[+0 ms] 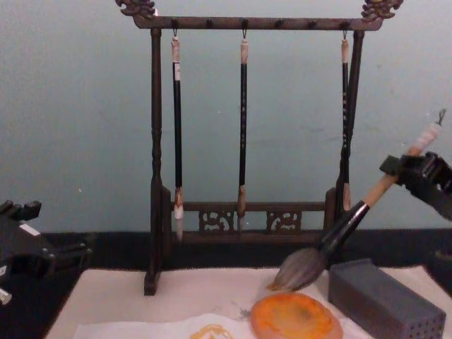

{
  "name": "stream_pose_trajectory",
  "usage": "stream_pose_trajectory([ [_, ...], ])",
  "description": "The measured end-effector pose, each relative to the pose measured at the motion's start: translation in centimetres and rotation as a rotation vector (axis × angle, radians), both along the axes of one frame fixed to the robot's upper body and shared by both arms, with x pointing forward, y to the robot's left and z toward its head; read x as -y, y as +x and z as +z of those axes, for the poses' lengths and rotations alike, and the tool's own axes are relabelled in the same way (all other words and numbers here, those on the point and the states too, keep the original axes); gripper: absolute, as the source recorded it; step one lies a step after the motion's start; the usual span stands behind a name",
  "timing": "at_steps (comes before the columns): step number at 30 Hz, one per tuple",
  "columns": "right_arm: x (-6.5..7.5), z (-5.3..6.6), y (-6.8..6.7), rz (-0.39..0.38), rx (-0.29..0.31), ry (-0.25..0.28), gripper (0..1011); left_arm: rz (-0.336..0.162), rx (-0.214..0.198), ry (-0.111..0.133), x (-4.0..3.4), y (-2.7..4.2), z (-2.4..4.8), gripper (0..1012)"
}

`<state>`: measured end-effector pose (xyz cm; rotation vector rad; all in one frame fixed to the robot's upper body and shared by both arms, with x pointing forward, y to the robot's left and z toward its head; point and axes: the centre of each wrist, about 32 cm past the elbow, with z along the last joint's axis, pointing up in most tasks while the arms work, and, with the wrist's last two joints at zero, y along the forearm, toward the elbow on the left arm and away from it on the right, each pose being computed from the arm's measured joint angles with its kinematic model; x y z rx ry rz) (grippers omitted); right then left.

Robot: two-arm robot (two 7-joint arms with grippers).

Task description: Pick up the brush from the inkstone, write on the paper, then place the brush back to its original position.

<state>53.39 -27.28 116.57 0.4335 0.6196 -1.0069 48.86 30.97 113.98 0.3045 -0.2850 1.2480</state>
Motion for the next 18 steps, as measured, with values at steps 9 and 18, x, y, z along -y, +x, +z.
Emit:
stream_pose_trajectory([
  [9, 0.5, -0.9, 0.7, -0.019, -0.062, 0.046, 155, 0.000, 0.000, 0.000, 0.00, 0.00, 0.00, 1001],
  [18, 0.6, -1.5, 1.2, -0.022, -0.098, 0.050, 155, 0.000, 0.000, 0.000, 0.00, 0.00, 0.00, 1001],
])
